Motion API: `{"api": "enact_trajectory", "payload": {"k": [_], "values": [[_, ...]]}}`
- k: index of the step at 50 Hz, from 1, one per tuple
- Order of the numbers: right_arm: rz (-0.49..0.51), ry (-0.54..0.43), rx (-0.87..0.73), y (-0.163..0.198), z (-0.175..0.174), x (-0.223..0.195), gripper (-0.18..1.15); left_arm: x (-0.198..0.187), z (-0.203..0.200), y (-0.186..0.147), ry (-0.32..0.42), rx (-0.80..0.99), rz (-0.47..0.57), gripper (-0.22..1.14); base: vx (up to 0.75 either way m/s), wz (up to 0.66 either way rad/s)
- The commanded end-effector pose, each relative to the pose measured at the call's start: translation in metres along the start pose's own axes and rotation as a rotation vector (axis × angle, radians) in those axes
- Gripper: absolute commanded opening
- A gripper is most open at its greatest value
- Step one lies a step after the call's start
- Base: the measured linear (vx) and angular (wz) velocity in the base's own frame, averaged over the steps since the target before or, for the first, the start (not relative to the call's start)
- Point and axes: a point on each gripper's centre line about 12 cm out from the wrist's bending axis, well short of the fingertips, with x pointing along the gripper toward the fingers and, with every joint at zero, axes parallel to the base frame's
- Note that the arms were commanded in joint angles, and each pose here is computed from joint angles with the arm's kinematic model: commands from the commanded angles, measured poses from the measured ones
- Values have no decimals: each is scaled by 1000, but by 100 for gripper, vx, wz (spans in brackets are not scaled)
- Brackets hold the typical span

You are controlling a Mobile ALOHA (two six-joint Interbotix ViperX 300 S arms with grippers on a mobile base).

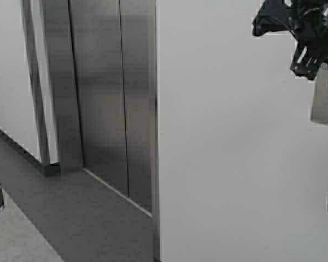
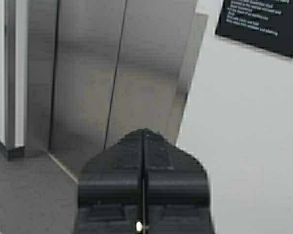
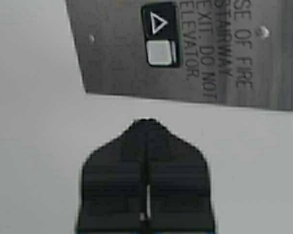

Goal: Navigate to elevator, push the call button, then enter the elevator

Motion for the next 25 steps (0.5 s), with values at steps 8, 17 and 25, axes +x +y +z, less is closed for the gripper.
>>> {"api": "enact_trajectory", "payload": {"k": [8,17,25], "values": [[-23,11,-10,-17,-3,34,6,2,5,-1,-10,1,-3,2,2,3],[-4,35,-15,-17,-12,57,6,2,5,-1,-13,1,-4,2,2,2],[1,41,-15,-20,-10,77,6,2,4,-1,-10,3,-3,2,2,-1]]}}
